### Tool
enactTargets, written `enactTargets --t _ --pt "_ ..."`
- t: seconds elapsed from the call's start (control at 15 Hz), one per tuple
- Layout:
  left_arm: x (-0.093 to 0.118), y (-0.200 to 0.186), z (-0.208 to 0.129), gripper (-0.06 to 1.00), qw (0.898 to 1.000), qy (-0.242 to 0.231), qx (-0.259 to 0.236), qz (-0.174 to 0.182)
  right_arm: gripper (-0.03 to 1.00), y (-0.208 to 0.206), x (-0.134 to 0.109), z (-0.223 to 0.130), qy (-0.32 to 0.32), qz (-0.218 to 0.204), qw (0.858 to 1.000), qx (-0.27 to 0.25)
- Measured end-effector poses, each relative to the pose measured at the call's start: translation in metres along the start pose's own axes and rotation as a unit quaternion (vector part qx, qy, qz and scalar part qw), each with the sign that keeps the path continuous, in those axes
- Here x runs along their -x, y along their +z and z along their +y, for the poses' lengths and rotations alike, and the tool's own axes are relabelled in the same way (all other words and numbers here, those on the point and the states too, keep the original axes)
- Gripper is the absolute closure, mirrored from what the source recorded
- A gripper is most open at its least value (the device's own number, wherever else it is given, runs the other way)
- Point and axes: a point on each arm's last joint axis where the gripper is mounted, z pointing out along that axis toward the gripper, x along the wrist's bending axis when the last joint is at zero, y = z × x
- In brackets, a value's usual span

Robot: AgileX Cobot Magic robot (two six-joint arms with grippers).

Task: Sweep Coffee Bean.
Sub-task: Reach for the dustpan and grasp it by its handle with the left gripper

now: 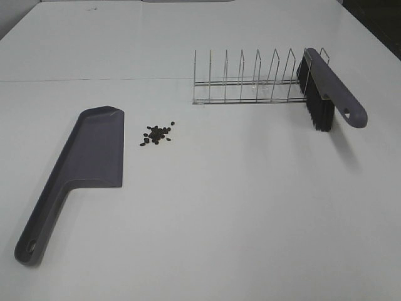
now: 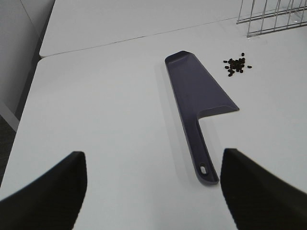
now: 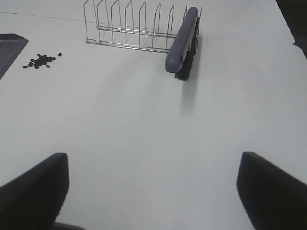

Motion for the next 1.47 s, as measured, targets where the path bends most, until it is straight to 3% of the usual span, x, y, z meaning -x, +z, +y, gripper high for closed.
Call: enactTargets --t 1.47 --pt "0.0 0.0 0.0 0.23 1.0 0.0 0.0 0.0 0.16 0.0 0.0 0.0 0.0 0.0 1.0 0.0"
